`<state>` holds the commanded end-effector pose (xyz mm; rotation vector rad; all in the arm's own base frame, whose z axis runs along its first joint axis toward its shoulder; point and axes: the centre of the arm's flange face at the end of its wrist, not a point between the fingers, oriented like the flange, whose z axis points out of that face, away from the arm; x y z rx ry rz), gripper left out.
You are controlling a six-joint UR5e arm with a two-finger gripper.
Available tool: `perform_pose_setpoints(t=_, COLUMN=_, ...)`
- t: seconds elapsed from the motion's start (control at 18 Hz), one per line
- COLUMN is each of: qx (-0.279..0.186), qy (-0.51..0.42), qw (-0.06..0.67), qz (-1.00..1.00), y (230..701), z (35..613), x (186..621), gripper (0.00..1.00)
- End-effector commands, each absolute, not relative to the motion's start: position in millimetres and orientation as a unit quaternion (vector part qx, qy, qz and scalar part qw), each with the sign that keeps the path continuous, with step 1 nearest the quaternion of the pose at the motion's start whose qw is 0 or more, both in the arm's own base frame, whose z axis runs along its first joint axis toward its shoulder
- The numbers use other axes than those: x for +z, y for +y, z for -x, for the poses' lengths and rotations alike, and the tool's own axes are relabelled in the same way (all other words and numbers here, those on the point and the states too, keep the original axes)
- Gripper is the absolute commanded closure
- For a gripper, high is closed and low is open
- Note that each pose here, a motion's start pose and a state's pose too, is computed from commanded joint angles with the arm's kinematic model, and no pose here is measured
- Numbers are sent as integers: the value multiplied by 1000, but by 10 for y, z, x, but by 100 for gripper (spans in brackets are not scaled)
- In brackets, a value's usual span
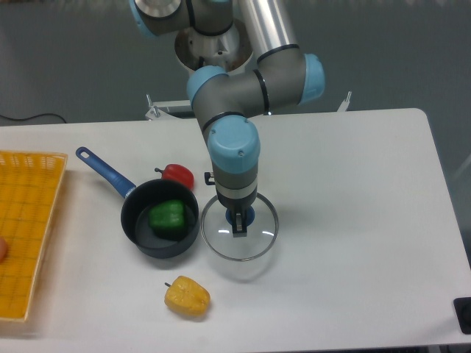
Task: Close the pot lid
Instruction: 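Carry the glass lid over the dark blue saucepan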
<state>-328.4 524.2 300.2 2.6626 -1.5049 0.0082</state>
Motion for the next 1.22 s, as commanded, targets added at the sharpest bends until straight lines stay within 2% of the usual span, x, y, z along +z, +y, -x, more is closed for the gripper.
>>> perform_pose_setpoints(t=1.22, qx=8, qy=-485, qw=51, qz=-873, y=5671, z=2056, x=3208, gripper=48)
